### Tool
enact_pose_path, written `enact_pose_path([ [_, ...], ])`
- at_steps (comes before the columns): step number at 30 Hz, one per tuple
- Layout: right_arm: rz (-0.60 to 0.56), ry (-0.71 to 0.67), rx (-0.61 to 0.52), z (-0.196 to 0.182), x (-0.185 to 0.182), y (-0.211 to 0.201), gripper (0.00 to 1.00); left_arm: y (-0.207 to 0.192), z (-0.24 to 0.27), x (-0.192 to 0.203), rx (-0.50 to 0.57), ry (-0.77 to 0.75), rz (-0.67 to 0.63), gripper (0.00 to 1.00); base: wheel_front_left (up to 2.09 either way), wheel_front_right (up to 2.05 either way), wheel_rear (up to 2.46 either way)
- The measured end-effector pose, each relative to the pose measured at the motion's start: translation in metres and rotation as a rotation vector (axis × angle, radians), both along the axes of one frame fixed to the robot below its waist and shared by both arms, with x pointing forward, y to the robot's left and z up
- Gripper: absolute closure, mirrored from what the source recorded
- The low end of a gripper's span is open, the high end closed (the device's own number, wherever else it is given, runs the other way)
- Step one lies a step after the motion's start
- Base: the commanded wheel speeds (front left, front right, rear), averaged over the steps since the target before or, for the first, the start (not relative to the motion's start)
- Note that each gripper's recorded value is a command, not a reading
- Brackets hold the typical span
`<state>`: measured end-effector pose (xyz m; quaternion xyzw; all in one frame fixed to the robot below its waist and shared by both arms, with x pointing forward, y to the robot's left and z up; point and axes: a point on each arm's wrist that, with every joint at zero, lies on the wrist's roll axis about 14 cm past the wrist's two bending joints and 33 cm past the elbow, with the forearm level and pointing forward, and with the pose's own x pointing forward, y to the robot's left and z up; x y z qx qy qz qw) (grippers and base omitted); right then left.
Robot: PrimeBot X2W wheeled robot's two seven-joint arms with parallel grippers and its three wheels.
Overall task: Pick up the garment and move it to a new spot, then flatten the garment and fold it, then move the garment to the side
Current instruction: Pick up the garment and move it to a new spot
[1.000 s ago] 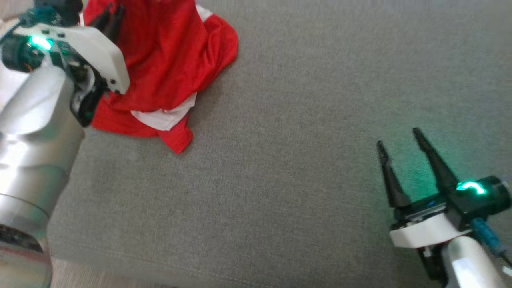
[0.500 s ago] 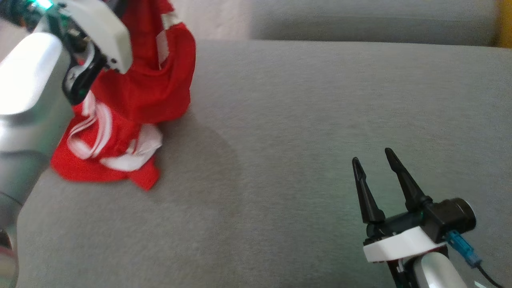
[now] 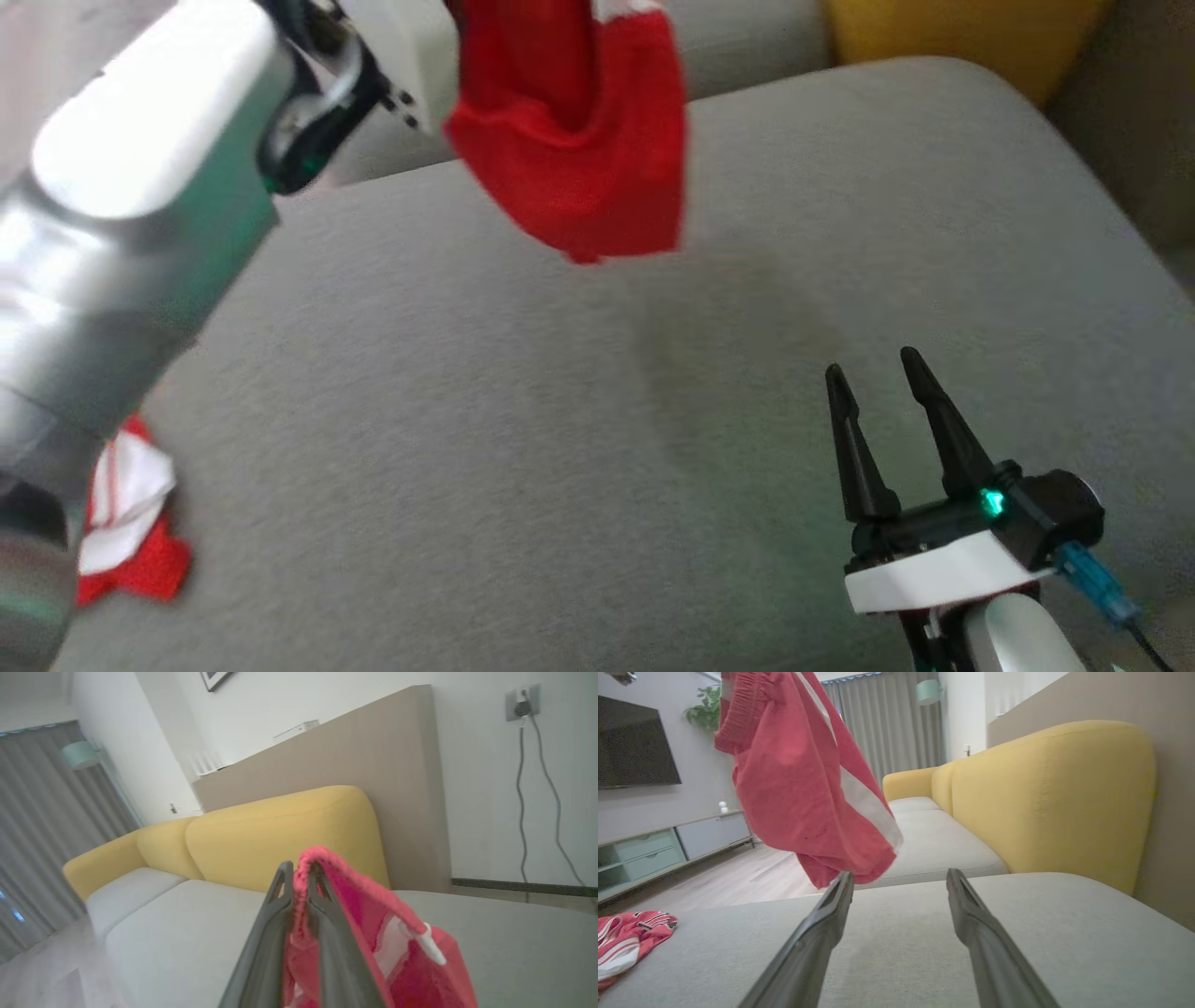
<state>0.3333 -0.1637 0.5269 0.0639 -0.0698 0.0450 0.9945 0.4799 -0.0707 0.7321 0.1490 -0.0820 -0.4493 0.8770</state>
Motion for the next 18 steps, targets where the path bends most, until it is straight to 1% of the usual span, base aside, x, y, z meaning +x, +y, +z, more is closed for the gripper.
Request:
enact_pose_path([
  [2,-0.040,-0.005,0.008,0.002,-0.007,-0.012,0.00,-0.025,-0.007,-0.008,-0.005,0.025,-0.063,1.00,0.00,0.00,0.00],
  [4,-0.075,-0.006,0.015,0.002,-0.012,-0.022,0.00,-0.044,-0.025,-0.015,-0.005,0.062,-0.117,1.00,0.00,0.00,0.00],
  [7,-0.108,0.013,0.021,-0.002,-0.012,-0.031,0.00,-0.055,-0.081,-0.016,0.019,0.162,-0.151,1.00,0.00,0.00,0.00],
  [10,-0.120,0.037,0.023,-0.009,-0.008,-0.035,0.00,-0.042,-0.166,-0.015,0.059,0.327,-0.113,1.00,0.00,0.00,0.00],
  [12,-0.122,0.048,0.025,-0.012,-0.005,-0.036,0.00,-0.027,-0.222,-0.025,0.088,0.444,-0.081,1.00,0.00,0.00,0.00],
  [13,-0.120,0.050,0.027,-0.012,-0.003,-0.035,0.00,-0.021,-0.242,-0.031,0.086,0.493,-0.068,1.00,0.00,0.00,0.00],
  [15,-0.110,0.054,0.030,-0.014,0.001,-0.033,0.00,-0.010,-0.269,-0.043,0.080,0.542,-0.052,1.00,0.00,0.00,0.00],
  [16,-0.103,0.056,0.033,-0.014,0.002,-0.030,0.00,-0.007,-0.275,-0.045,0.057,0.555,-0.039,0.26,0.00,0.00,0.00],
  [17,-0.096,0.057,0.035,-0.015,0.003,-0.028,0.00,-0.004,-0.277,-0.046,0.032,0.562,-0.026,0.00,0.00,0.00,0.00],
  [18,-0.088,0.058,0.034,-0.015,0.004,-0.026,0.00,-0.001,-0.276,-0.046,0.002,0.556,-0.013,0.00,0.00,0.00,0.00],
])
